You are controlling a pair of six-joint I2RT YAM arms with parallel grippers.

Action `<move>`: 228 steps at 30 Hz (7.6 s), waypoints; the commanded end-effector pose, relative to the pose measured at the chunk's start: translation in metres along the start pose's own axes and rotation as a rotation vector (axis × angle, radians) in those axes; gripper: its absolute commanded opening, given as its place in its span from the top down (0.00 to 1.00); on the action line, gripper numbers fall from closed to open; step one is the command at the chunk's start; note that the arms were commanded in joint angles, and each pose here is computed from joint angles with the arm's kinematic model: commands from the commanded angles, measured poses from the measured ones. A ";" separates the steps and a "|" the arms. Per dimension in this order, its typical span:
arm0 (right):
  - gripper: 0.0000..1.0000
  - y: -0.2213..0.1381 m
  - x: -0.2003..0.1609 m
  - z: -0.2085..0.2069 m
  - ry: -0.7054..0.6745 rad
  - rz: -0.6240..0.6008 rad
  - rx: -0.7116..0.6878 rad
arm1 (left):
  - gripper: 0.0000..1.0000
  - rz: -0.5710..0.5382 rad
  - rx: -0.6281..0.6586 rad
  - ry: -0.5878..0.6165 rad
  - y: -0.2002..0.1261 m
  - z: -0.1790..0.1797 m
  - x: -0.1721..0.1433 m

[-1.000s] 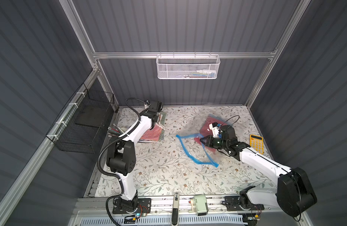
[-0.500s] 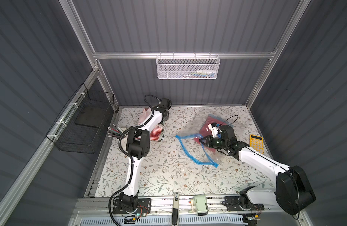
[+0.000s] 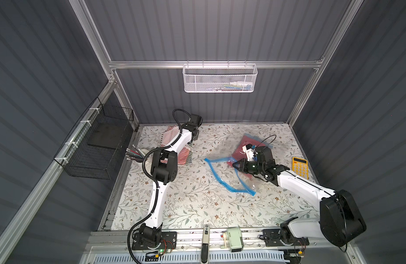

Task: Take the tank top out of the vacuum bag
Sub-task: Adjust the tank top, then take out the tank top from the vacuum bag.

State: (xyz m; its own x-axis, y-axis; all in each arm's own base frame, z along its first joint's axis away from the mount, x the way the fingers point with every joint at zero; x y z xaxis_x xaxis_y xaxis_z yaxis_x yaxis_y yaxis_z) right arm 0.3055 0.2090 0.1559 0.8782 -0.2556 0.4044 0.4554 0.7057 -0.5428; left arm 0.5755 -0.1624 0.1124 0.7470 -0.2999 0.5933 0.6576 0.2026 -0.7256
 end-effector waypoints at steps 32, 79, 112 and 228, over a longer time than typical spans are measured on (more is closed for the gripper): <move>1.00 0.007 0.006 0.004 -0.015 0.014 -0.001 | 0.62 0.073 0.163 0.097 0.045 0.009 -0.025; 1.00 0.002 0.002 0.016 -0.003 0.010 0.032 | 0.27 -0.279 -0.461 -0.324 -0.085 0.054 0.049; 1.00 -0.019 -0.010 0.023 -0.021 -0.016 0.004 | 0.27 -0.201 -0.550 -0.272 -0.002 -0.002 0.023; 1.00 -0.039 0.002 0.033 -0.125 -0.125 0.010 | 1.00 -0.029 -1.005 -1.108 -0.212 -0.276 -0.103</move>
State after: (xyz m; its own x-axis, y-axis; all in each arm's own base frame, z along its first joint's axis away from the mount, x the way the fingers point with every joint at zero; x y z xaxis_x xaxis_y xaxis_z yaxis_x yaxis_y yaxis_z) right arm 0.2854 0.2057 0.1988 0.8042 -0.2587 0.5351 0.5404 0.6929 -0.4773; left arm 0.3308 -0.4345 0.0743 0.7368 0.6502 0.1857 0.6582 -0.6267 -0.4172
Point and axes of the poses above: each gripper's point midway between its finger pads, its own y axis out along the fingers, its own z axis along the line the jaws close on, x = y × z, the point moved 2 cm from there along -y, back along the fingers, and after that the axes turned 4 degrees about y, right-handed, at the moved point
